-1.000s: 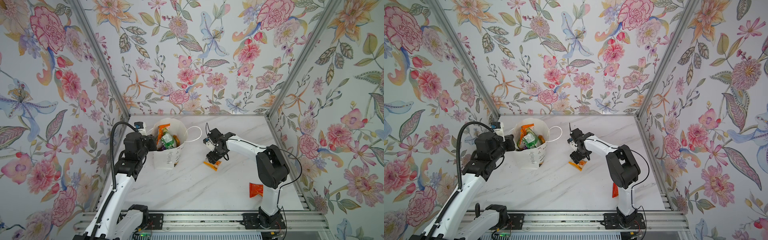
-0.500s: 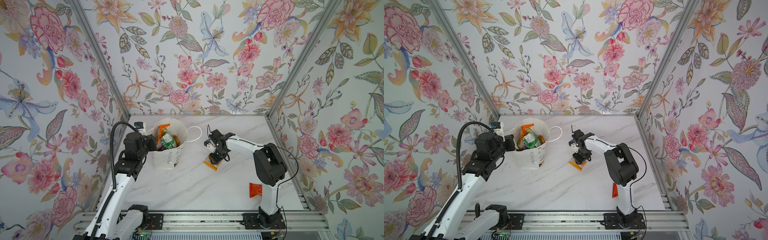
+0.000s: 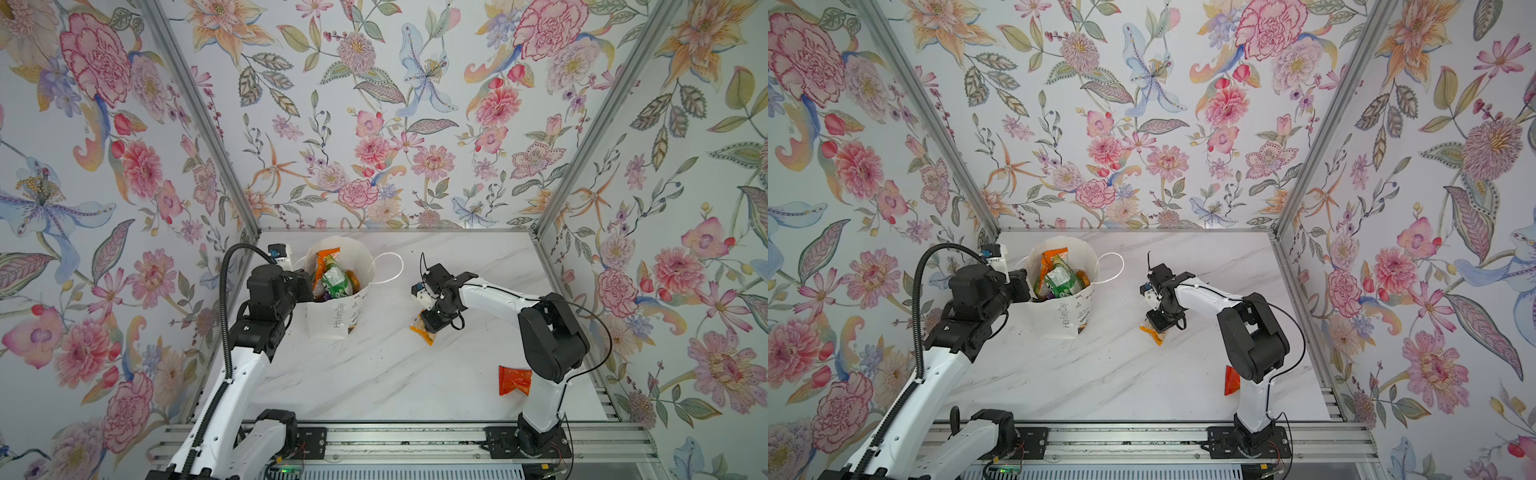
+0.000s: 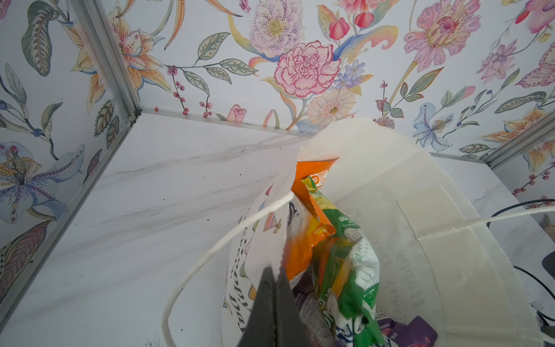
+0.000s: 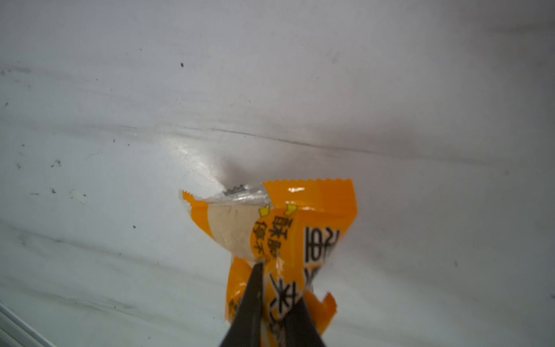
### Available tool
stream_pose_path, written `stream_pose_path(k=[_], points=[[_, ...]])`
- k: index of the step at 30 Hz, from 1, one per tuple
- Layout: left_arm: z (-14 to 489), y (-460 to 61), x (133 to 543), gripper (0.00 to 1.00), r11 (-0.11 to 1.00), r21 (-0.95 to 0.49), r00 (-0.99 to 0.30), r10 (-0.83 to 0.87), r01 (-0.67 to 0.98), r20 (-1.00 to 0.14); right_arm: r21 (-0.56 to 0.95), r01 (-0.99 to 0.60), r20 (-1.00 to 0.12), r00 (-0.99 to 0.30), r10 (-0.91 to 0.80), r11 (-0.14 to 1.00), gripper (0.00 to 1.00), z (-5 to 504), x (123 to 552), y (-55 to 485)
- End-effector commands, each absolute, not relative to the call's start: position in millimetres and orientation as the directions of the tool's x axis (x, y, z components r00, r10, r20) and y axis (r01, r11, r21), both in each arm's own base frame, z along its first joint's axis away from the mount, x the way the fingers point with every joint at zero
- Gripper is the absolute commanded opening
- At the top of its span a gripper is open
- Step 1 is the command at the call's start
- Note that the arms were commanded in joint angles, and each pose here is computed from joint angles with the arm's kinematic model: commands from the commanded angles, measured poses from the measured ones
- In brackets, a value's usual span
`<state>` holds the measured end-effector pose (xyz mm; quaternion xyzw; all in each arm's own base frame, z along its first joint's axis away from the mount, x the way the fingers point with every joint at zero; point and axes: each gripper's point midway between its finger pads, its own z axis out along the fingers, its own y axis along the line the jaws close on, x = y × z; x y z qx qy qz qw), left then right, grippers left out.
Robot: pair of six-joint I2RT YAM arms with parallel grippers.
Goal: Place the snacks into the paper bag
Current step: Pick up the snack at the center of the table.
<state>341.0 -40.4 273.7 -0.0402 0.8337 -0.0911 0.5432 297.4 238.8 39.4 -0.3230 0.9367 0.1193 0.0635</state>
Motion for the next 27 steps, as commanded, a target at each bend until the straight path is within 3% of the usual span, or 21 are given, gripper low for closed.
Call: stream_pose_path(k=[1, 20, 27], points=[[272, -39, 341, 0.0, 0.98, -0.196, -0.4, -0.164, 0.04, -0.902, 0.215, -0.592, -0.174, -0.806, -0.566, 0.777, 0.1, 38, 284, 237], [273, -39, 340, 0.0, 0.98, -0.194, -0.398, -0.163, 0.039, -0.903, 0.248, -0.447, -0.371, -0.863, -0.342, 0.859, 0.08, 110, 325, 231], [273, -39, 340, 0.0, 0.98, -0.196, -0.398, -0.164, 0.038, -0.902, 0.265, -0.411, -0.555, -0.805, -0.21, 0.873, 0.07, 197, 349, 236]])
